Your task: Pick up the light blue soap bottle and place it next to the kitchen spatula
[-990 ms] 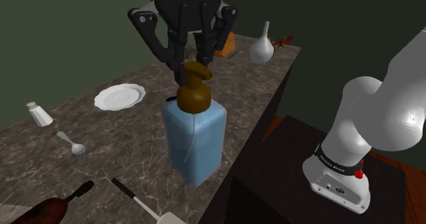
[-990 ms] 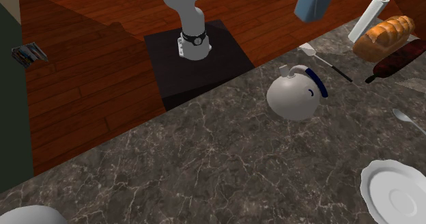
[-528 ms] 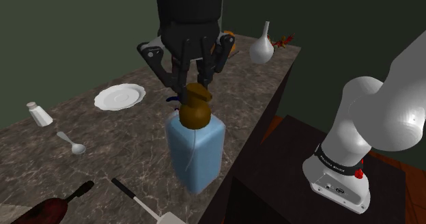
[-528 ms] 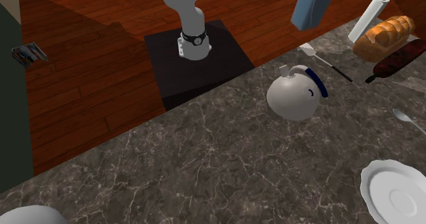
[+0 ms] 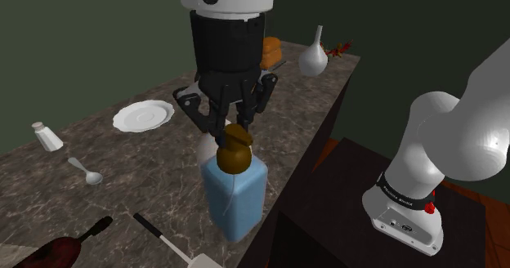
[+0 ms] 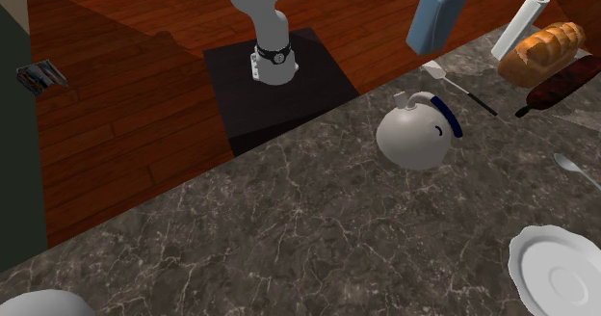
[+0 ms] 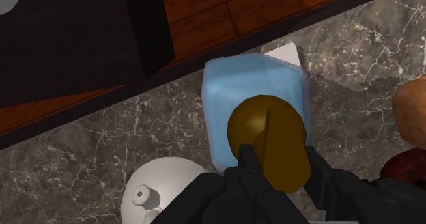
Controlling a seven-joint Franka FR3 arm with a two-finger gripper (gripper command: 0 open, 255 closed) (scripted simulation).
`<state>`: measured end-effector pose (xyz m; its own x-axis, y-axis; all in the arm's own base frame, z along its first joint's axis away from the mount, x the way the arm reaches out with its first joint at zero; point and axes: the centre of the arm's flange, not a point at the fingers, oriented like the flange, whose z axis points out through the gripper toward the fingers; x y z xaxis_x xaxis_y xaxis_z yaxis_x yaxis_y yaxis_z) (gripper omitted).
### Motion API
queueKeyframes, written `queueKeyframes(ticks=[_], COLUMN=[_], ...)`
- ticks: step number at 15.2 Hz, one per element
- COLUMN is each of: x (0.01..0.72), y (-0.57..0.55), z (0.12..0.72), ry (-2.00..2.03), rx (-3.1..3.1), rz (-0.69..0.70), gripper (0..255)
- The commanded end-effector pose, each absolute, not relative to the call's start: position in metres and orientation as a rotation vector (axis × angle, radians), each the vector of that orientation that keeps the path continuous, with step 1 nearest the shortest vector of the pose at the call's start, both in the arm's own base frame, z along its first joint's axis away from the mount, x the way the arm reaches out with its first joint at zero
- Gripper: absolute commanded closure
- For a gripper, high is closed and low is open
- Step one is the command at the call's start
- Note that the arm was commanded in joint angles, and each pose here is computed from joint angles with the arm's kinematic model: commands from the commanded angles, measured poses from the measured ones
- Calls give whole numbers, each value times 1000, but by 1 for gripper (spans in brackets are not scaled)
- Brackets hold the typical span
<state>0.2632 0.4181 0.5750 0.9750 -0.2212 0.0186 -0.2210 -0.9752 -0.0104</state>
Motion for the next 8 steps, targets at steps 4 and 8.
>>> queueKeyframes(ticks=[4,8], x=[264,264], y=[418,418], z=[549,527], ry=[349,349], rx=[-3113,-3113], rz=[-32,-32], gripper=[255,255])
